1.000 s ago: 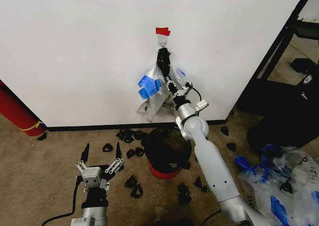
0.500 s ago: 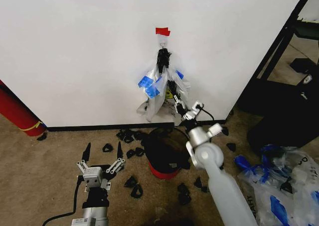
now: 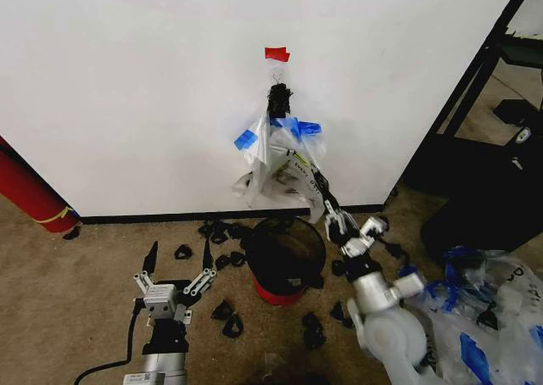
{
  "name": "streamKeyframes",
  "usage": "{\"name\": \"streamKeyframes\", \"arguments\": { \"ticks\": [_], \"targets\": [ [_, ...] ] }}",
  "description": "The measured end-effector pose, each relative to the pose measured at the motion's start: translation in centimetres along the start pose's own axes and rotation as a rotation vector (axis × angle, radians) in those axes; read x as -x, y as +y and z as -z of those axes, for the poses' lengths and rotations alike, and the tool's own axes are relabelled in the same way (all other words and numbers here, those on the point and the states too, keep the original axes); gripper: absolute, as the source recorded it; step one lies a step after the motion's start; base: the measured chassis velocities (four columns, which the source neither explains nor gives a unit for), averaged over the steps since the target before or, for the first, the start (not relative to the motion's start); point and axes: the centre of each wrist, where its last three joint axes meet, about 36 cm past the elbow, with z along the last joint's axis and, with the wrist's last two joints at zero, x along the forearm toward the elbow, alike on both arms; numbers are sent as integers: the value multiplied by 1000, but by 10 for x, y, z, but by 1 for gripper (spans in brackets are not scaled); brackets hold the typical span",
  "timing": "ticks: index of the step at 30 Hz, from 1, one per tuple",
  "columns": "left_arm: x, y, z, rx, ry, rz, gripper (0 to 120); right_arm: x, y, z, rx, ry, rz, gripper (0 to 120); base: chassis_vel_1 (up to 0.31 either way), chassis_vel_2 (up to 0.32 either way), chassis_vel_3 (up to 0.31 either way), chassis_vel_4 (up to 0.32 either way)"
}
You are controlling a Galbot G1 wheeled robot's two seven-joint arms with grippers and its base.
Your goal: Pick up the garbage bag from the wall and place it over the trash bin.
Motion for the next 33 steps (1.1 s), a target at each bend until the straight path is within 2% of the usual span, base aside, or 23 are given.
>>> {"name": "streamKeyframes", "arguments": {
  "ticks": [6, 10, 15, 21, 26, 33],
  "targets": [
    [0, 0, 0, -5, -6, -2, 100, -35, 5, -5, -154, -40, 37, 0, 0, 0, 0, 0],
    [0, 0, -1, -8, -5, -2, 100, -55, 13, -9, -189, -66, 33, 0, 0, 0, 0, 0],
    [2, 1, -2, -15, -7, 3, 100, -95, 21, -21, -315, -67, 34, 0, 0, 0, 0, 0],
    [2, 2, -3, -16, -8, 8, 100, -127, 27, -34, -407, -86, -1, 0, 0, 0, 0, 0],
    [2, 2, -3, -16, -7, 11, 100, -148, 34, -38, -440, -116, -52, 0, 0, 0, 0, 0],
    [-3, 1, -5, -12, -5, 29, 100, -173, 32, -43, -482, -39, -61, 0, 0, 0, 0, 0]
  ]
}}
